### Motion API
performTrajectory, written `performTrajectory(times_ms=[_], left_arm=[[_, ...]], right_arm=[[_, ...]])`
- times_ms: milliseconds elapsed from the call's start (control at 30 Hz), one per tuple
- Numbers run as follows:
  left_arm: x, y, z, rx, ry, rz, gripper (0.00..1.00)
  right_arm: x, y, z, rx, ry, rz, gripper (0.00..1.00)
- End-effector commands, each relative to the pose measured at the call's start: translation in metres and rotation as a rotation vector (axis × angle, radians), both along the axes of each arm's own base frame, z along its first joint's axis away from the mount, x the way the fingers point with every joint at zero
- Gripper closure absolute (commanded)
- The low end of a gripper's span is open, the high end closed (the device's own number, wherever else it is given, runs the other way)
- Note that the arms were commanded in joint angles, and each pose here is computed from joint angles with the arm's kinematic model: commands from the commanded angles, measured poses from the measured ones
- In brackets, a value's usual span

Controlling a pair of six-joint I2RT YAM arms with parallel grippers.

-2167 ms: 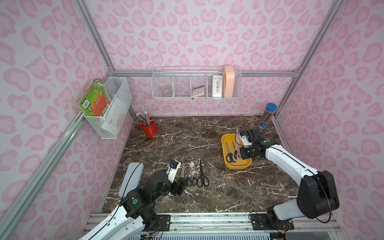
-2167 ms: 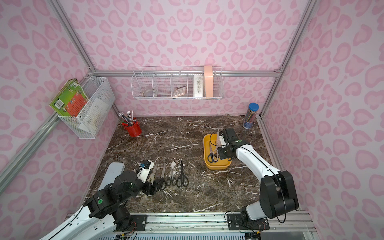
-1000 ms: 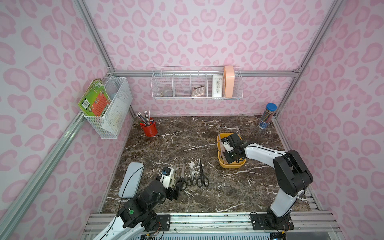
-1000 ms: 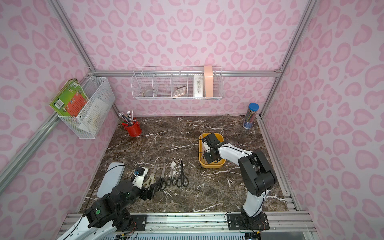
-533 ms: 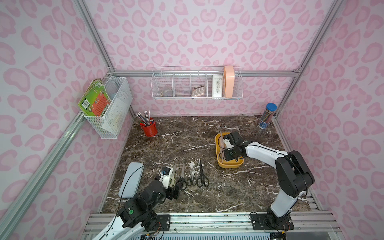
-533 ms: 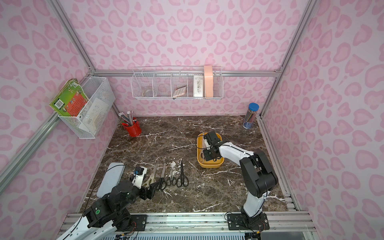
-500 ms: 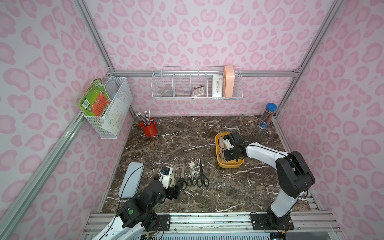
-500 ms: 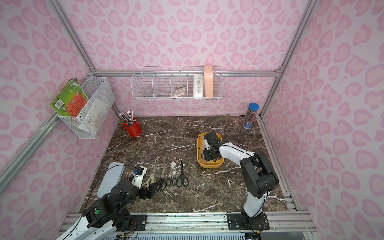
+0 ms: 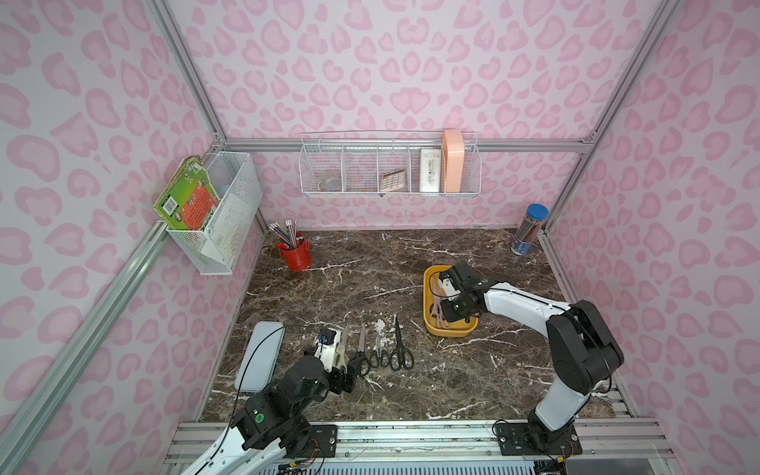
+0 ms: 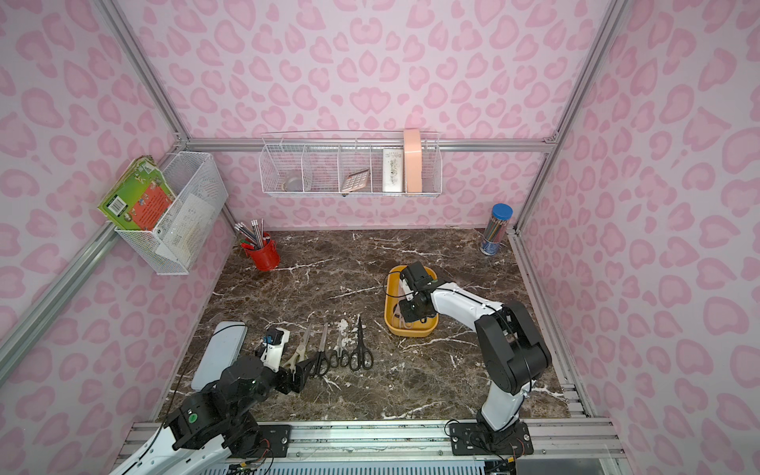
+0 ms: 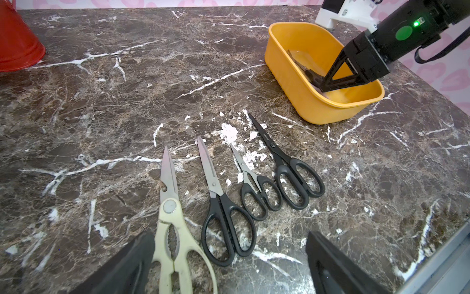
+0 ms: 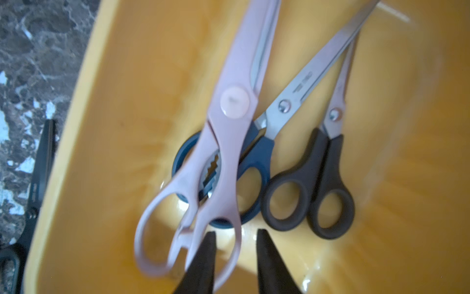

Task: Put the scissors into the storage box
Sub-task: Place the scissors in the storage box.

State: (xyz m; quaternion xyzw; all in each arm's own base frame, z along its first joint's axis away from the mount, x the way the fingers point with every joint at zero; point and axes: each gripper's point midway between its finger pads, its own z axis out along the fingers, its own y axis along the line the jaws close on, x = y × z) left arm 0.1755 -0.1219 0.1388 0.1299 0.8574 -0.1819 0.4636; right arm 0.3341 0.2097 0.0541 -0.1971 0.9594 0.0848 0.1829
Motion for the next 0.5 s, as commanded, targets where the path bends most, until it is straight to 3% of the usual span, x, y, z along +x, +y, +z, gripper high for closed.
performTrajectory(times_ms=[0,167,333,467], left_arm=[[0.002,0.001,0.01,-0.004,-0.016,0.008,0.02],[0.004,-0.007,0.025,-0.003,-0.014,-0.023,0.09],[0.008,-0.015,0.025,0.065,0.122,-0.01,0.13],[0.014,-0.041,0.023,0.073,0.27,-0.028,0.19]], right_arm=[[0.003,-0.002,0.012,0.003,-0.02,-0.033,0.62],[0.007,-0.004,0.044,0.023,-0.09,-0.051,0.61],[0.009,-0.021,0.102,0.08,-0.383,-0.065,0.57],[-0.013,-0.029,0.119,0.156,-0.55,-0.021,0.52]])
